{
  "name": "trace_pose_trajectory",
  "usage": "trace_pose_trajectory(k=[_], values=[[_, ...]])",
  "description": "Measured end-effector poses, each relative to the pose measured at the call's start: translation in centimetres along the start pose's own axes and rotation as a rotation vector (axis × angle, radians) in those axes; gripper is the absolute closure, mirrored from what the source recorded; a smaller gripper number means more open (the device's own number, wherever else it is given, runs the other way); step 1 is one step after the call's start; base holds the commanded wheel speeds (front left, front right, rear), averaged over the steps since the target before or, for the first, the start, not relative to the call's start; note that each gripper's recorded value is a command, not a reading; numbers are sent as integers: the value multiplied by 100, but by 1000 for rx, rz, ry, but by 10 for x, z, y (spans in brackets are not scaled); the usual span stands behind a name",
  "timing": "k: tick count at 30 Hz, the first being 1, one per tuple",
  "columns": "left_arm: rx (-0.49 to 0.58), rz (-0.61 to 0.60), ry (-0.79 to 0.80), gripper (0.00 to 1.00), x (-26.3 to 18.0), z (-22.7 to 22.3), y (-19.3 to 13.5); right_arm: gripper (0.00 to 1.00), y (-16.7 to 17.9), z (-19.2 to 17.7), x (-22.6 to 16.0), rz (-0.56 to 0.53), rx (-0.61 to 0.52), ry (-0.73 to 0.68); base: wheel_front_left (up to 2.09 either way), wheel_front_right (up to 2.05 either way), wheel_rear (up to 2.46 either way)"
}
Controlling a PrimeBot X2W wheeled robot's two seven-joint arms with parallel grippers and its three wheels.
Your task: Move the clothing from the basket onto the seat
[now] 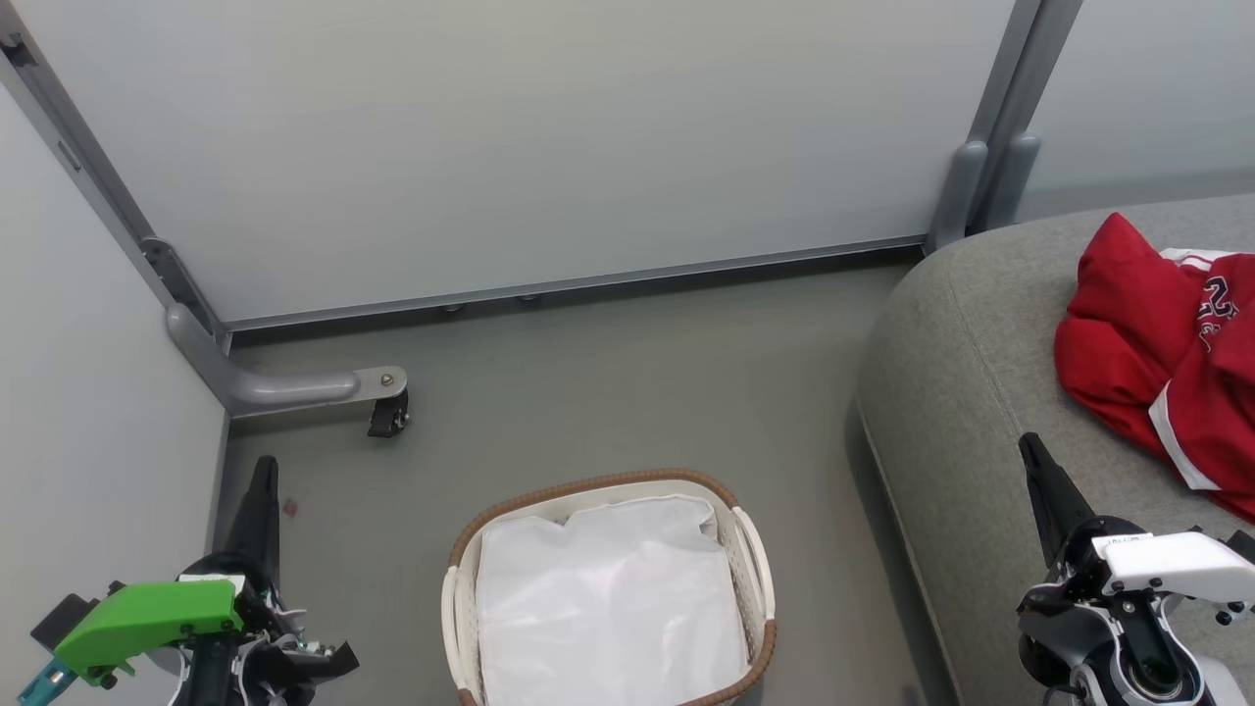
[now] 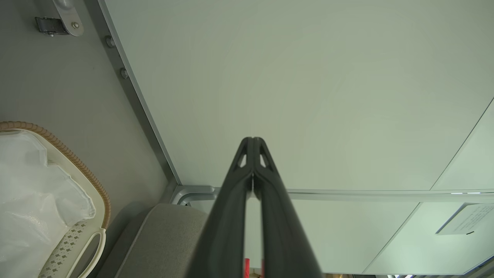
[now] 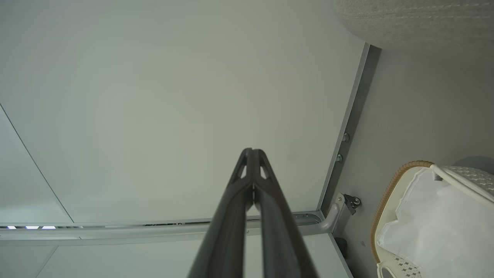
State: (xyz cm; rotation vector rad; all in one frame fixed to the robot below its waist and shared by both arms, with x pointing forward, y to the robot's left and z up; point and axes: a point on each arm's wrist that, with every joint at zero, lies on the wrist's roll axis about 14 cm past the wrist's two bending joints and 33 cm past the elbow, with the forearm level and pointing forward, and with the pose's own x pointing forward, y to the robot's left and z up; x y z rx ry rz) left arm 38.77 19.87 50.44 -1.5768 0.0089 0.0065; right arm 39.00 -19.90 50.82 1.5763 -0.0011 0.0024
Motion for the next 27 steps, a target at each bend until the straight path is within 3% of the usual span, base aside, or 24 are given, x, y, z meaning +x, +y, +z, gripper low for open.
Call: trace_pose_trajectory(k=[27], values=[[0, 0, 0, 100, 0, 0, 0, 100, 0, 0, 0, 0, 0, 0, 0, 0, 0]])
